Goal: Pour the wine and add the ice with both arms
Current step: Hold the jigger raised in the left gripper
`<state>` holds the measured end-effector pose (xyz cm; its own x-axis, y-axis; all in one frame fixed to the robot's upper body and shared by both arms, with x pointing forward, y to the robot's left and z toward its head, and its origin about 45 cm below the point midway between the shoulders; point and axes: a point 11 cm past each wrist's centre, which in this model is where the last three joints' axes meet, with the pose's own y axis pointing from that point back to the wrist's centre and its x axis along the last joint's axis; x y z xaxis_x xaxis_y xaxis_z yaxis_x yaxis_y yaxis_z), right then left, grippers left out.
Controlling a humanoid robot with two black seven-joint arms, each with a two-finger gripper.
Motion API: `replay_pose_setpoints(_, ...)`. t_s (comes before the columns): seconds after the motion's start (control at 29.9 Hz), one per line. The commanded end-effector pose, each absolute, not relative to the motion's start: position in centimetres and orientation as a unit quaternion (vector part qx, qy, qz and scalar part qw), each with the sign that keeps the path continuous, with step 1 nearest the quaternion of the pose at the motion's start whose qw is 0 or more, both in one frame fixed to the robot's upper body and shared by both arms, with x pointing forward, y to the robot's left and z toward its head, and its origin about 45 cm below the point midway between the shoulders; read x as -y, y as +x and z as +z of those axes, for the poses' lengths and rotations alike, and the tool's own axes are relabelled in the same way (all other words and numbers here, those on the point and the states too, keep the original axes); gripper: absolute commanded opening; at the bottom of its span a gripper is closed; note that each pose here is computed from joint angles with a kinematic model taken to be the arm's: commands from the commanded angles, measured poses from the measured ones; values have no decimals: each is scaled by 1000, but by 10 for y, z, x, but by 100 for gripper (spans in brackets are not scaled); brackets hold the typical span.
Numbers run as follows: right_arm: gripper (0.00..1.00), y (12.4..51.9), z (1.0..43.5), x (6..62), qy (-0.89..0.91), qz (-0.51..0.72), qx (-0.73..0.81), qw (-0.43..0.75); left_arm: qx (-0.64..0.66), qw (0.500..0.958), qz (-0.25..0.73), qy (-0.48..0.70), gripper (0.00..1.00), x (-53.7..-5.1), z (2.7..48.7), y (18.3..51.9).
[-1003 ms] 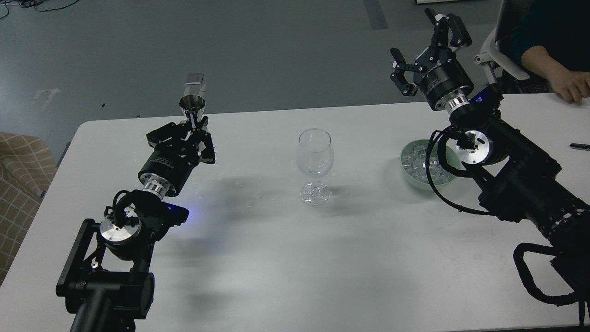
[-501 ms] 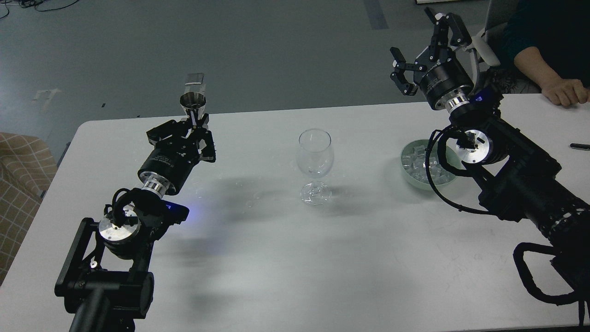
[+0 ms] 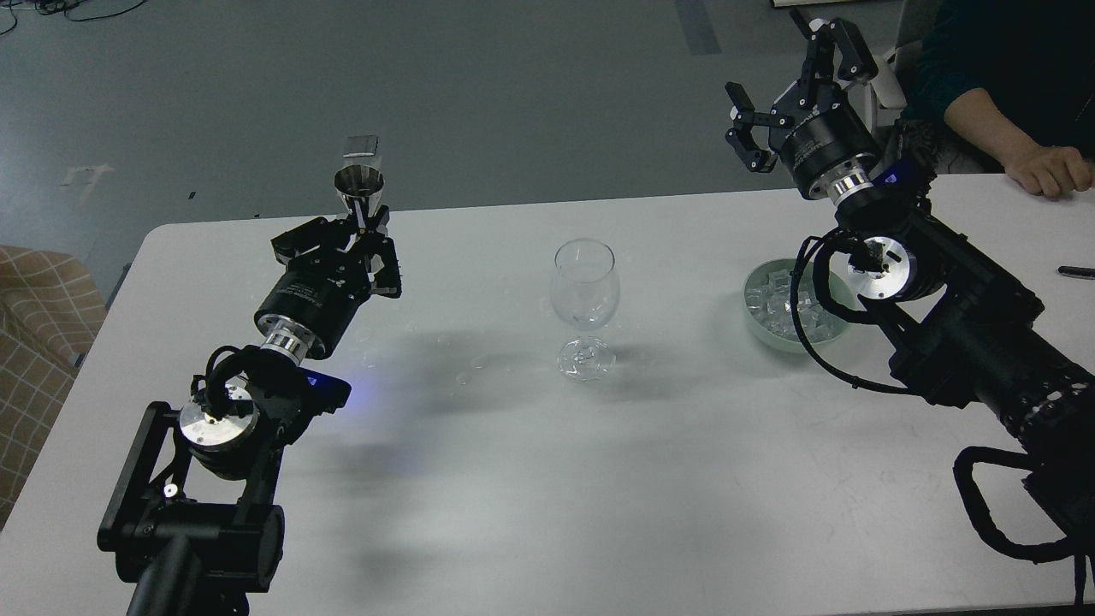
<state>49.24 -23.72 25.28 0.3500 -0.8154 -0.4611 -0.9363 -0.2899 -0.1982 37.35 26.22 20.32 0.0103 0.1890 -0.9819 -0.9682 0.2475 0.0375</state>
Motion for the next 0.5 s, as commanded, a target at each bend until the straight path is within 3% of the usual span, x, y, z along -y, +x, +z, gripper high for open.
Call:
replay_pose_setpoints(0.0,100,493,254,236,-791,136,-553,221,-511,602,483,-378,0,-264,204,374)
replay_pose_setpoints(0.47,100,492,252,232,-792,140,-552,222,-504,621,478,-363,0,-257,237,374)
